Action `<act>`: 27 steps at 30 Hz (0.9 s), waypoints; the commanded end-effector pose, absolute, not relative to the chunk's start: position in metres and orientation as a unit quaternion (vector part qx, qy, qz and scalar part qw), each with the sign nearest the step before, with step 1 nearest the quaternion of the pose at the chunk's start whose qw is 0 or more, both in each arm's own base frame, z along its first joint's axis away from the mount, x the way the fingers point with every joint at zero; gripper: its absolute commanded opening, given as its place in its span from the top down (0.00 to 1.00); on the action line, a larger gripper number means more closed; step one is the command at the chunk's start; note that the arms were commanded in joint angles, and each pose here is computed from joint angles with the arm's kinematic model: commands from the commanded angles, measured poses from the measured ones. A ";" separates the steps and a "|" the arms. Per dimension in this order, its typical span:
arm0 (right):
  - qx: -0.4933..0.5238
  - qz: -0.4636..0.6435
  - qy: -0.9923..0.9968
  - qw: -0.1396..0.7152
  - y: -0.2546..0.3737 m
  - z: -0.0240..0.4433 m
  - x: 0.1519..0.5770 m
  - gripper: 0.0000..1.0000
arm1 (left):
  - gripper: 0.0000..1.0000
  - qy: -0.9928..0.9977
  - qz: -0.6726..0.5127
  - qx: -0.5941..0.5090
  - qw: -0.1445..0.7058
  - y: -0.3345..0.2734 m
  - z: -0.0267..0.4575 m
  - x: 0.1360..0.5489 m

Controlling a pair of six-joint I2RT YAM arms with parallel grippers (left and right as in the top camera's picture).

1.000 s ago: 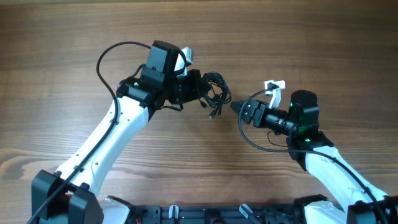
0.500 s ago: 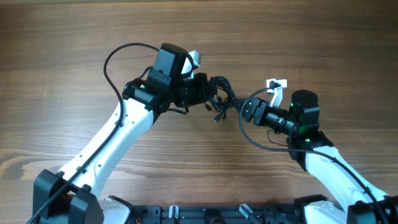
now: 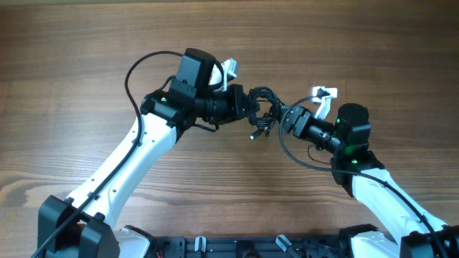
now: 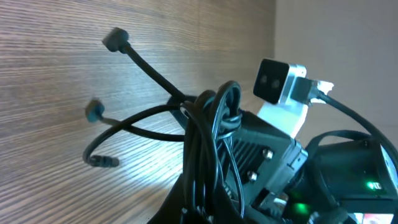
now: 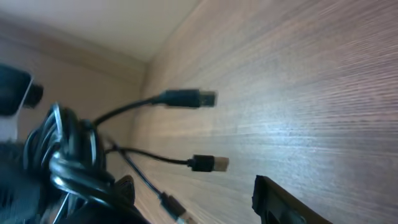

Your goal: Untangle cables

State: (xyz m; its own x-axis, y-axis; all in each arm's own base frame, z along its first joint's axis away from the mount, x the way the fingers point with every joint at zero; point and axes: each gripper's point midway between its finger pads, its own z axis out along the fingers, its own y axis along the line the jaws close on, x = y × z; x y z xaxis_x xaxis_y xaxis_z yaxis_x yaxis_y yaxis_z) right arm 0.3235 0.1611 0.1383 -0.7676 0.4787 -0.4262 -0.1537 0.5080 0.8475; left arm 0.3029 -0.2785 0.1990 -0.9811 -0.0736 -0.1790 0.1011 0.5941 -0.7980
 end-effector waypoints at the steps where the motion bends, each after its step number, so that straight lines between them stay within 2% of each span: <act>1: 0.216 0.427 0.799 0.365 0.127 0.130 0.349 0.37 | 0.96 0.864 -0.499 0.043 0.057 -0.290 0.220 0.278; 4: 0.337 0.369 0.792 0.350 0.090 0.103 0.353 0.37 | 0.96 0.858 -0.506 0.073 0.048 -0.289 0.221 0.269; 6: 0.381 0.338 0.792 0.336 0.066 0.088 0.349 0.37 | 0.96 0.864 -0.498 0.070 0.038 -0.283 0.215 0.266; 13: 0.375 0.290 0.822 0.316 0.044 0.066 0.335 0.34 | 0.96 0.863 -0.496 0.077 0.049 -0.278 0.215 0.270; 15: 0.361 0.287 0.828 0.320 0.044 0.066 0.336 0.28 | 0.96 0.863 -0.496 0.084 0.053 -0.278 0.215 0.270; 19: 0.169 0.362 0.850 0.344 0.088 0.094 0.335 0.17 | 0.96 0.877 -0.470 0.071 0.074 -0.272 0.207 0.280; 21: 0.069 0.416 0.838 0.347 0.114 0.112 0.325 0.05 | 0.96 0.889 -0.445 0.059 0.093 -0.266 0.200 0.289; 23: -0.016 0.475 0.810 0.344 0.137 0.133 0.310 0.03 | 0.96 0.897 -0.426 0.052 0.107 -0.262 0.196 0.295; 27: -0.055 0.503 0.792 0.342 0.147 0.144 0.302 0.03 | 0.96 0.900 -0.417 0.049 0.119 -0.260 0.194 0.299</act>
